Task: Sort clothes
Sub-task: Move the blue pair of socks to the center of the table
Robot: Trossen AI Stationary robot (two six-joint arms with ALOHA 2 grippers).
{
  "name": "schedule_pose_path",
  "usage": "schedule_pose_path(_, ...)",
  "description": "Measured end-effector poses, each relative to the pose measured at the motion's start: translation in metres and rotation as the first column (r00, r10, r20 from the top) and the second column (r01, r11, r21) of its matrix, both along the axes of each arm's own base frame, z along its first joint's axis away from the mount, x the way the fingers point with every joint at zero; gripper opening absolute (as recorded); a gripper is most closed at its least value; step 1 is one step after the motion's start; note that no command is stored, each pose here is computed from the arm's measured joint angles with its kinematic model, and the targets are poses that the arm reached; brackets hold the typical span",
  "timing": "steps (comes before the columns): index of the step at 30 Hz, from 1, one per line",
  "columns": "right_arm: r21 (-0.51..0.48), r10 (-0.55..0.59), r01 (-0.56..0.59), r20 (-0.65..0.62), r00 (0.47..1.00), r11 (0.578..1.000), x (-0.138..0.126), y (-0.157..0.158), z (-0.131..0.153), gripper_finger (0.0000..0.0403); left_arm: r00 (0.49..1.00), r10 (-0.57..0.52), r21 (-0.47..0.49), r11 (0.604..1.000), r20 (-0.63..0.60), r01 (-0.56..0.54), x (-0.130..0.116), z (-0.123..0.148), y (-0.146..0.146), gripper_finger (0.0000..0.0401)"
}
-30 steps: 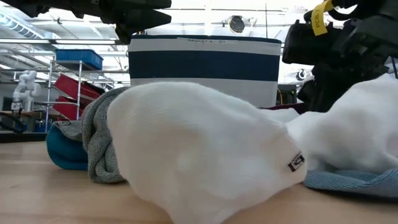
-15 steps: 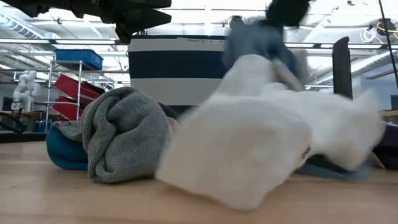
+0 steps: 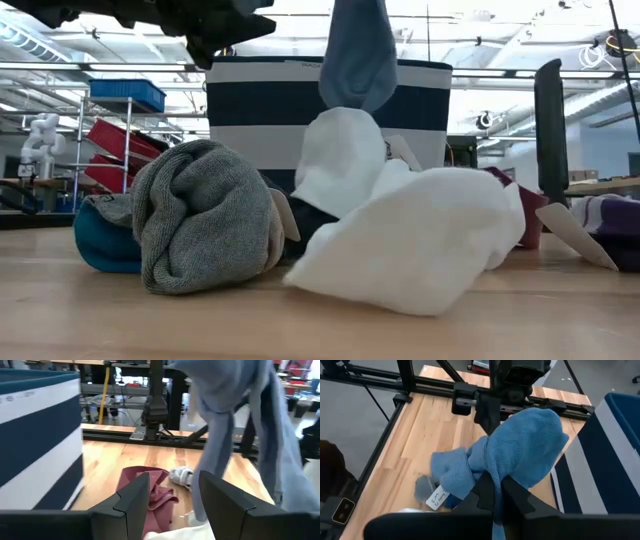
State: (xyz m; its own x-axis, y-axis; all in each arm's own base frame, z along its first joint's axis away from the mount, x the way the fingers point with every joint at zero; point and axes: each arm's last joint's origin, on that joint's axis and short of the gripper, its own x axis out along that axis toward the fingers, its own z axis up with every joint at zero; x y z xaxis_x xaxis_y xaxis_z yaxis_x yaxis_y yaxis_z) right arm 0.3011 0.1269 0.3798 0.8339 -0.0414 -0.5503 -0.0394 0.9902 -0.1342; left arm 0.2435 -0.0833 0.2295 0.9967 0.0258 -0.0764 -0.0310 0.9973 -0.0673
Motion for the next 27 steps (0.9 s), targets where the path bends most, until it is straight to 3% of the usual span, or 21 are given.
schedule_pose_path(17,0.011,-0.011,0.011,-0.024,1.000,1.000,0.000,0.000,-0.003,0.0002,0.999,-0.044,-0.006,0.999,0.002,0.044,0.000,0.000,-0.001,0.0180)
schedule_pose_path(23,0.011,0.022,-0.023,0.073,0.997,1.000,0.006,0.003,0.005,0.0002,0.974,-0.162,-0.072,0.982,0.156,0.175,0.000,0.016,-0.005,0.0180)
schedule_pose_path(27,0.018,0.054,-0.056,0.111,0.992,0.998,0.008,0.005,0.009,0.0002,0.957,-0.174,-0.085,0.977,0.234,0.198,-0.001,0.023,-0.005,0.0180)
